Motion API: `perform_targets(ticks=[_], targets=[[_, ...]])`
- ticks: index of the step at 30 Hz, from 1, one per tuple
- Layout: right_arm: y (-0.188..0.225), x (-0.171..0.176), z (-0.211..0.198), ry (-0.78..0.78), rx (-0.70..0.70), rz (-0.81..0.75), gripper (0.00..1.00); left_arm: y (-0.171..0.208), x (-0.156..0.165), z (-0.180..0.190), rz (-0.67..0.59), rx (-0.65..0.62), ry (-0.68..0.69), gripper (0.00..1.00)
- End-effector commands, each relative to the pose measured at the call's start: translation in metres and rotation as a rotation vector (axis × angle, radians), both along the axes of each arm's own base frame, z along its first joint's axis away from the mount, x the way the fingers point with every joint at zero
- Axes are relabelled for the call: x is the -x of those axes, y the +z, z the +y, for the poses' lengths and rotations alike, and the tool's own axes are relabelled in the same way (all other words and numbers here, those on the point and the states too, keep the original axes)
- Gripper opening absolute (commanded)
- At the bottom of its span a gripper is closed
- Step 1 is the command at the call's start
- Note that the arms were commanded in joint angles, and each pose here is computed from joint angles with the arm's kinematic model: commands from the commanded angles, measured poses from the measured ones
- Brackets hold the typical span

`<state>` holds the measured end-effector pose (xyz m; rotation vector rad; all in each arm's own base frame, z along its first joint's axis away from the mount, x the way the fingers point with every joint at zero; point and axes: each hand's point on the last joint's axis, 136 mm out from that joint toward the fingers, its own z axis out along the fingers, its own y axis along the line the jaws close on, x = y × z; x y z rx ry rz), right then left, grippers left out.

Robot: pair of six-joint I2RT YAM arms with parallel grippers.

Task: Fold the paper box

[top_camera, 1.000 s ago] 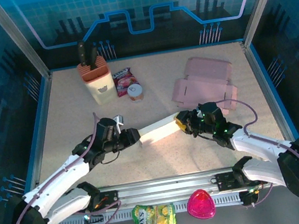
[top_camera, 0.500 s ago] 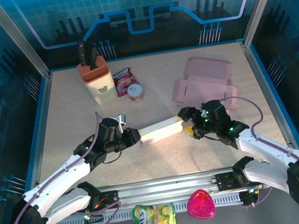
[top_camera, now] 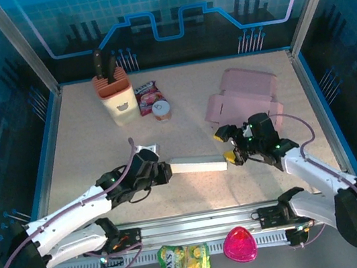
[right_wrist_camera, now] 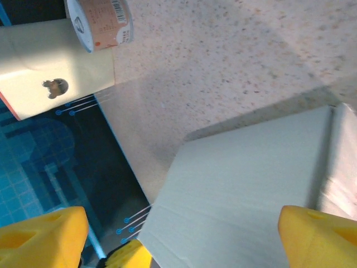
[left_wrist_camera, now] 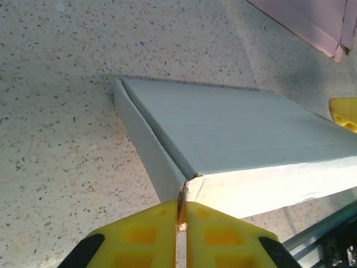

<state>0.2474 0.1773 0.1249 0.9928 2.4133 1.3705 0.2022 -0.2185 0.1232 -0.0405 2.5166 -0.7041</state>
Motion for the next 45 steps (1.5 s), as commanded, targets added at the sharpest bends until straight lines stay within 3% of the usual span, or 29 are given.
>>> perform_targets(ticks=[1, 10, 14, 20, 23, 26, 35, 45], targets=[[-0.013, 0.019, -0.018, 0.001, 0.095, -0.004, 0.88, -0.017, -0.001, 0.007, -0.011, -0.065, 0.032, 0.12], [-0.046, 0.038, -0.026, 0.141, 0.241, -0.004, 0.79, -0.046, 0.000, -0.001, 0.034, -0.058, 0.041, 0.14], [-0.054, 0.045, -0.029, 0.174, 0.295, -0.021, 0.73, -0.044, 0.002, -0.002, 0.039, -0.051, 0.041, 0.19], [-0.063, 0.050, -0.028, 0.286, 0.420, -0.041, 0.64, 0.005, 0.009, -0.008, -0.032, 0.048, -0.006, 0.41], [-0.073, 0.050, -0.021, 0.319, 0.427, -0.034, 0.60, 0.031, 0.018, -0.028, -0.097, 0.177, -0.136, 0.47], [-0.079, 0.049, -0.013, 0.347, 0.433, -0.029, 0.58, 0.044, 0.027, -0.038, -0.135, 0.268, -0.206, 0.48], [-0.091, 0.044, 0.024, 0.418, 0.421, -0.023, 0.42, 0.036, 0.039, -0.010, -0.146, 0.260, -0.158, 0.47], [-0.087, 0.011, 0.119, 0.432, 0.355, -0.071, 0.23, 0.056, 0.042, 0.027, -0.220, 0.232, -0.078, 0.44]])
